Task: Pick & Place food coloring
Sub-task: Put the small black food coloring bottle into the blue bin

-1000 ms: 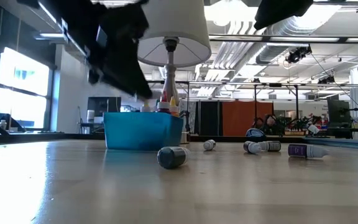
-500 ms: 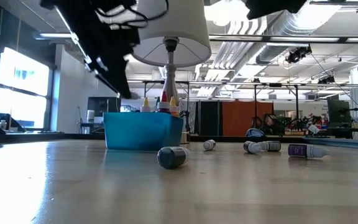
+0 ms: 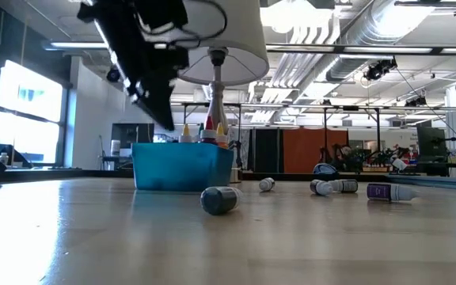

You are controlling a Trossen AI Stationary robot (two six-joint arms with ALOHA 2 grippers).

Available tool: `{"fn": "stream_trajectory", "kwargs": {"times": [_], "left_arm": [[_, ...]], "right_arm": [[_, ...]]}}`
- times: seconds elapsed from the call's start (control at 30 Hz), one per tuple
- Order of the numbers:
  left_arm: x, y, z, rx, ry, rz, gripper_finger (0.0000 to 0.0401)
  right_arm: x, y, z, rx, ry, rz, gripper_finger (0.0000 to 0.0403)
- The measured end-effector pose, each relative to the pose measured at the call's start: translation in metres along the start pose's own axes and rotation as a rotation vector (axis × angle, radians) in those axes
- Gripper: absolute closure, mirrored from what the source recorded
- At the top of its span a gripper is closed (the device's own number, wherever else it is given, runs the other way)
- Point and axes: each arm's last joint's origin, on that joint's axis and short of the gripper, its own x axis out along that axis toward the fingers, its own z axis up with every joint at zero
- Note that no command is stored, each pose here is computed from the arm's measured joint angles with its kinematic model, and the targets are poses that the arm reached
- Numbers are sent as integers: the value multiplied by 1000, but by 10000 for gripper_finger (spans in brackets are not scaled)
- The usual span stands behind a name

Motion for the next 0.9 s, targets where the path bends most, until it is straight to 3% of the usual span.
{"fn": "stream_trajectory", "kwargs": {"times": [0.17, 0.27, 0.4, 0.47, 0.6, 0.73, 0.9], "left_arm": [[-31, 7, 14, 37, -5, 34, 254], [-50, 15, 20, 37, -15, 59, 254], [-61, 19, 24, 29, -46, 63, 254], [-63, 20, 25, 34, -59, 62, 254], [-64, 20, 23, 43, -48, 65, 254], [-64, 20, 23, 58, -44, 62, 254], [-64, 21, 22, 67, -35, 64, 254]], "right_arm": [[4, -8, -3, 96, 28, -66, 234], [17, -12, -19, 173, 166, -99, 234], [46, -18, -45, 321, 315, -269, 234], [63, -22, -59, 339, 406, -309, 234], [90, -30, -86, 249, 626, -314, 234], [105, -46, -102, 149, 835, -205, 234], [109, -69, -105, -19, 935, -120, 234]]}}
